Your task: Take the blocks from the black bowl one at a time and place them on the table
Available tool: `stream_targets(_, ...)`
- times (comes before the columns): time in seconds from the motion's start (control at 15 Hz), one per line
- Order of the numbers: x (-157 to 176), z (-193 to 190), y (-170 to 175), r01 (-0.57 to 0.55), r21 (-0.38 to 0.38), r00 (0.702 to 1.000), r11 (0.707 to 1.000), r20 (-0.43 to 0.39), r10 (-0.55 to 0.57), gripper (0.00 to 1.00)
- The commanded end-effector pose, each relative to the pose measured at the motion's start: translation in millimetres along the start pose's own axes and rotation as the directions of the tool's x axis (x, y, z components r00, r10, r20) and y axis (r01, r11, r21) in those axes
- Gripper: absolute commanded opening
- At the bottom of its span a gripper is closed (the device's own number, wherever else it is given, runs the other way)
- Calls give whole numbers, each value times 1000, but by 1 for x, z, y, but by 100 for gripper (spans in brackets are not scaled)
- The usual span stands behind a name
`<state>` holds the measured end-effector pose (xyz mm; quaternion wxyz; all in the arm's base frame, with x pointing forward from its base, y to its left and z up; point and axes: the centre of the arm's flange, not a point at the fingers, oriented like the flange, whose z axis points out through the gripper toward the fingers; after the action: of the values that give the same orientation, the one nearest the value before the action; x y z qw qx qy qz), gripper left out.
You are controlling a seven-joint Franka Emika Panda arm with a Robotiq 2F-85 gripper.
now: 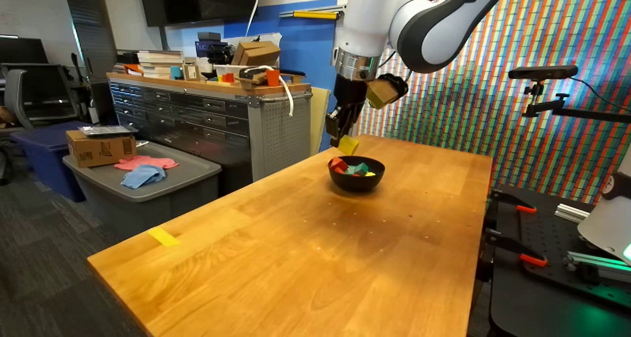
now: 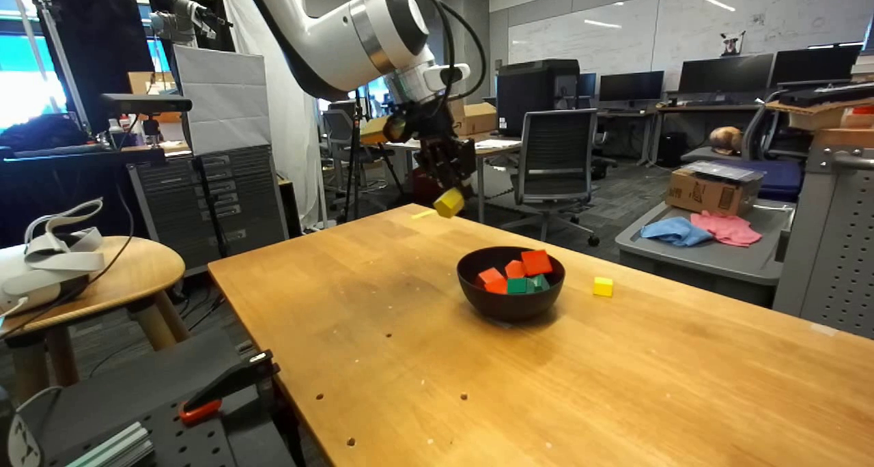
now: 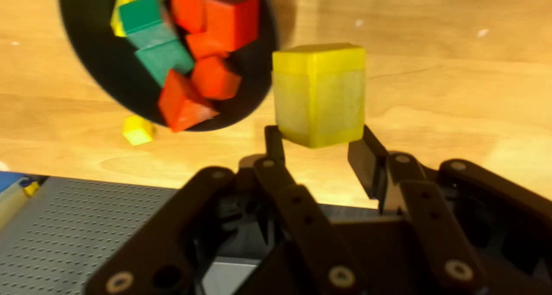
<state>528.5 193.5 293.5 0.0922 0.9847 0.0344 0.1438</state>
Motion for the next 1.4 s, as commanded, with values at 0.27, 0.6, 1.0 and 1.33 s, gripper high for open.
stream_targets(0.27, 13, 58, -62, 45, 69, 988, 997, 142, -54, 20)
stream_targets(0.6, 9, 107, -61, 49, 53, 971, 997, 232, -60, 21)
stream_targets(1.0, -1, 70, -41, 60, 20, 960, 998, 274, -63, 97)
stream_targets(1.33, 17, 8, 12, -43, -10, 968, 999, 247, 44, 100)
